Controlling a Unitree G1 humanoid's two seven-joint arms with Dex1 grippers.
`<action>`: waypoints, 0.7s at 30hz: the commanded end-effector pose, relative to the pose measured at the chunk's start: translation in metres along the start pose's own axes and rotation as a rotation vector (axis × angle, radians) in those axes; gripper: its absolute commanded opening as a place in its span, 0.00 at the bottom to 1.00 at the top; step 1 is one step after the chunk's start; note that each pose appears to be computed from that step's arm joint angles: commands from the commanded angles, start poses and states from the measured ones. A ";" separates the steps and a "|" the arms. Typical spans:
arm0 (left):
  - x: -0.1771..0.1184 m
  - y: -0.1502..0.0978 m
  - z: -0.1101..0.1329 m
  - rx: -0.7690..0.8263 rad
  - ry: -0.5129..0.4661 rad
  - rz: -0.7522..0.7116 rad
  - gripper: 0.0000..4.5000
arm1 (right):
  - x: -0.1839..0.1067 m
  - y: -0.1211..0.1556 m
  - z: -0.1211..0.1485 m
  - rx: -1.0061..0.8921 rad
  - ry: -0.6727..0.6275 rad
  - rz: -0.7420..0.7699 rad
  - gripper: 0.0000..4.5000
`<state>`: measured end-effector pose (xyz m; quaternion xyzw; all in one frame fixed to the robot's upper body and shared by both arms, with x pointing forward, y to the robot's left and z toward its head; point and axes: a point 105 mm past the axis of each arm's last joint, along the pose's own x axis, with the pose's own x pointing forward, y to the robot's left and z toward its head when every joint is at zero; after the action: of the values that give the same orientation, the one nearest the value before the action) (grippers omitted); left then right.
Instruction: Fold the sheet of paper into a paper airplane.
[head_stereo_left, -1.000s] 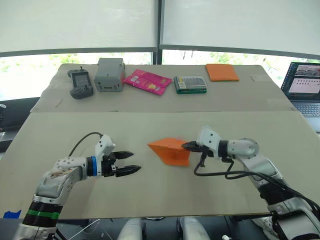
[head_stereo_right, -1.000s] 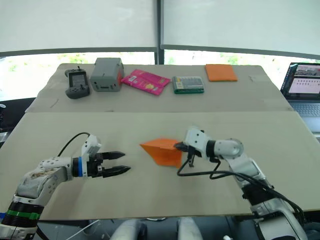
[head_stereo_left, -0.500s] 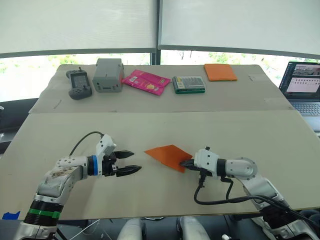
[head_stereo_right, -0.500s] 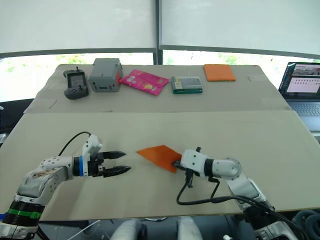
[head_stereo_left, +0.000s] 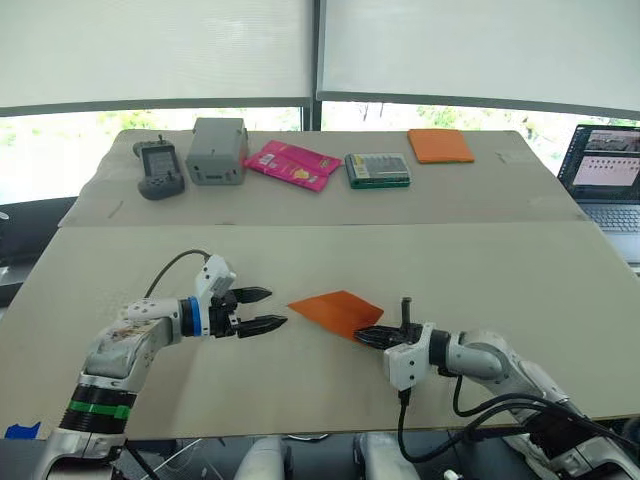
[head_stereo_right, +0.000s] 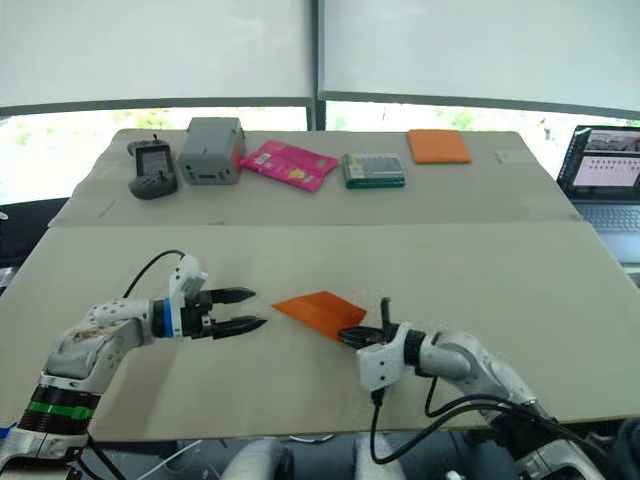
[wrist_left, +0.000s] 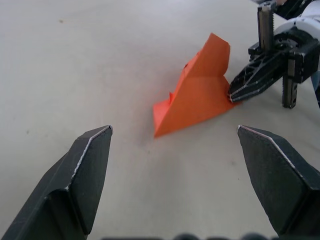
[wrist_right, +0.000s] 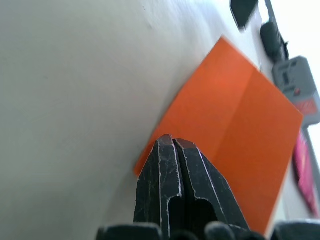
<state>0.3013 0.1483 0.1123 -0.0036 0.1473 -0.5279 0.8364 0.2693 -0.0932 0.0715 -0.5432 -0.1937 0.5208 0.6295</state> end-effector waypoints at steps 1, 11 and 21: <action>0.005 -0.001 0.017 0.010 -0.054 -0.030 0.94 | -0.001 0.005 0.003 -0.072 -0.029 0.013 0.02; 0.003 0.004 0.028 -0.004 -0.087 -0.029 0.94 | -0.017 -0.059 0.030 -0.094 -0.106 -0.146 0.02; 0.003 0.009 0.022 0.006 -0.053 0.006 0.94 | -0.015 -0.104 -0.020 0.338 0.066 -0.299 0.02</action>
<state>0.3131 0.1444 0.1252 -0.0273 0.1327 -0.5273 0.8388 0.3099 -0.0884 0.1496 -0.4439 -0.1876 0.4577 0.7472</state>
